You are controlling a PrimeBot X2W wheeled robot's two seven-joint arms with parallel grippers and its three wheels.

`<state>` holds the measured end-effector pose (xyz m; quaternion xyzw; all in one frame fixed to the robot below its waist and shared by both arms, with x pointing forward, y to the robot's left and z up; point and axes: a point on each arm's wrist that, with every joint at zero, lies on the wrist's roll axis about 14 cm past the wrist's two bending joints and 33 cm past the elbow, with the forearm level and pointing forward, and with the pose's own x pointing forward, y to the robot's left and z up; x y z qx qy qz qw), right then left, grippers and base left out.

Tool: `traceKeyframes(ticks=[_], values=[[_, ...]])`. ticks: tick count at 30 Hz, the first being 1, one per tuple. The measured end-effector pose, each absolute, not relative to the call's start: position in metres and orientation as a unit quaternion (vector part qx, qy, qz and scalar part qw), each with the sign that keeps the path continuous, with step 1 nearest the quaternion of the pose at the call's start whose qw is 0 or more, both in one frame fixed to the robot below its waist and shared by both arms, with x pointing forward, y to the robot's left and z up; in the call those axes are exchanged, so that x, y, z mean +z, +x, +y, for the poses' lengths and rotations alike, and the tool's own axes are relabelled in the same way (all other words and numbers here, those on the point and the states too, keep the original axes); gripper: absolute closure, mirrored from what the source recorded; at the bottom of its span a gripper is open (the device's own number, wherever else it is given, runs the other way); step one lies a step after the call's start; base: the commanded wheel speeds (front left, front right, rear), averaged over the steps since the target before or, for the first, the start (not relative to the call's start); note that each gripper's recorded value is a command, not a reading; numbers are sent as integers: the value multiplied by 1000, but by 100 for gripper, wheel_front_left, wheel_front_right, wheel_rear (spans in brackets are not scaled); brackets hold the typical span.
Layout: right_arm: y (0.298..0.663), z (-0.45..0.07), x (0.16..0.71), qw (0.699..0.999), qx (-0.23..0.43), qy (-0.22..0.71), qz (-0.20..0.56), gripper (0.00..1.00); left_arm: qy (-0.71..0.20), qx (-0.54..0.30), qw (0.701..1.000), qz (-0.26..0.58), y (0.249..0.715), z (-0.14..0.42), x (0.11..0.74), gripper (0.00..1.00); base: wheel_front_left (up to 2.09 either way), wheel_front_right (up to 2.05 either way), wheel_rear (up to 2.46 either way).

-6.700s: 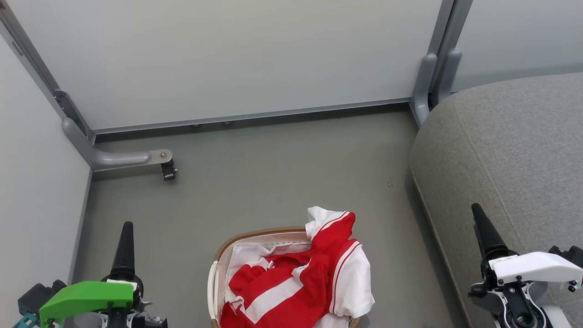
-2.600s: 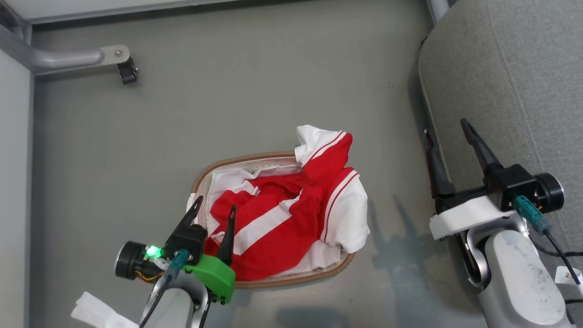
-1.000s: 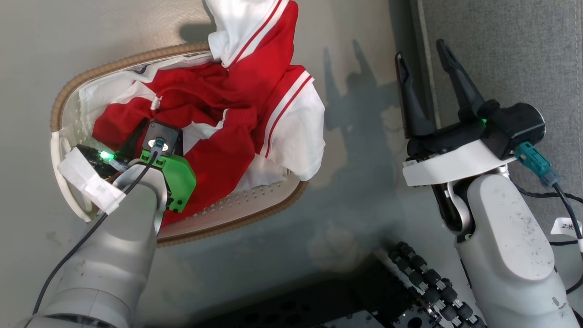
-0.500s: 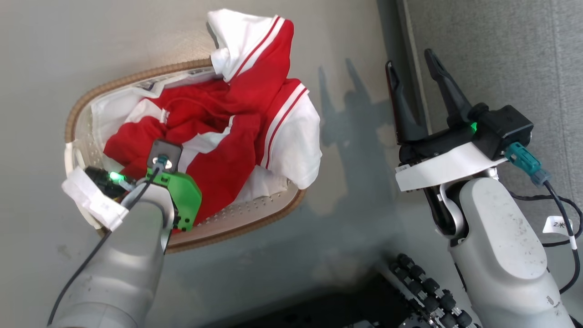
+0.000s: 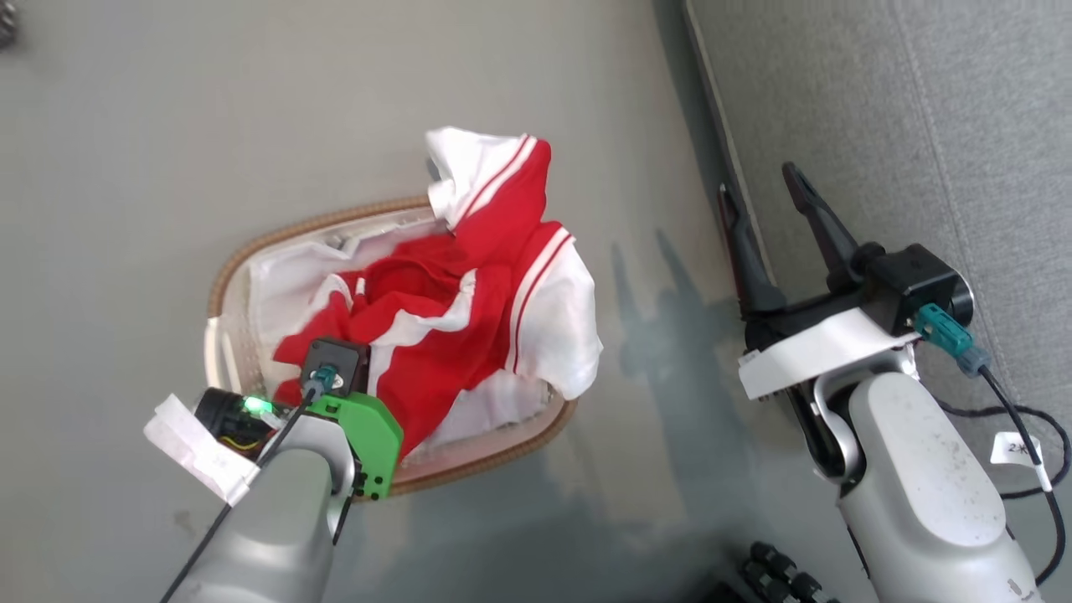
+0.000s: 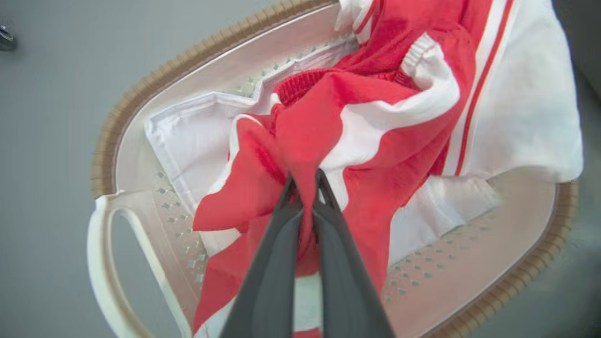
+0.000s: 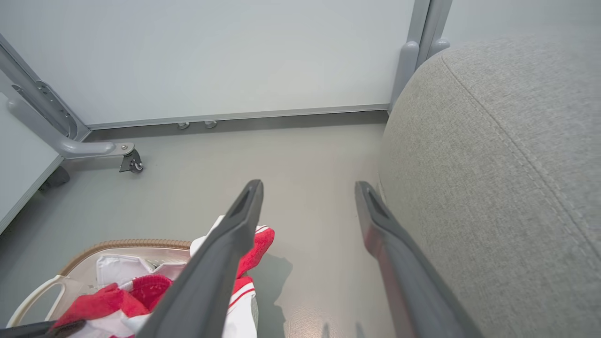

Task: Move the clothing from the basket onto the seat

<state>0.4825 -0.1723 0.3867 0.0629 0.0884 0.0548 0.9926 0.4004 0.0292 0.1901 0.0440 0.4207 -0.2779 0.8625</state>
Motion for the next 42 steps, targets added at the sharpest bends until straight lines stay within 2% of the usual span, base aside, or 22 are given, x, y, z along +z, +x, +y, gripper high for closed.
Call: traceKeyframes(ticks=[11, 22, 31, 42], values=[[458, -163, 430, 994, 69, 64, 53, 0, -6, -262, 922, 287, 421, 21, 290, 100, 0, 0, 0], [433, -144, 459, 993, 93, 73, 27, 0, -53, -225, 963, 135, 440, 29, 399, 100, 0, 0, 0], [415, -131, 481, 991, 107, 74, 3, 0, -71, -223, 972, 12, 444, 32, 489, 100, 0, 0, 0], [399, -120, 490, 990, 124, 74, -7, 0, -96, -263, 953, -114, 433, 10, 586, 100, 0, 0, 0]])
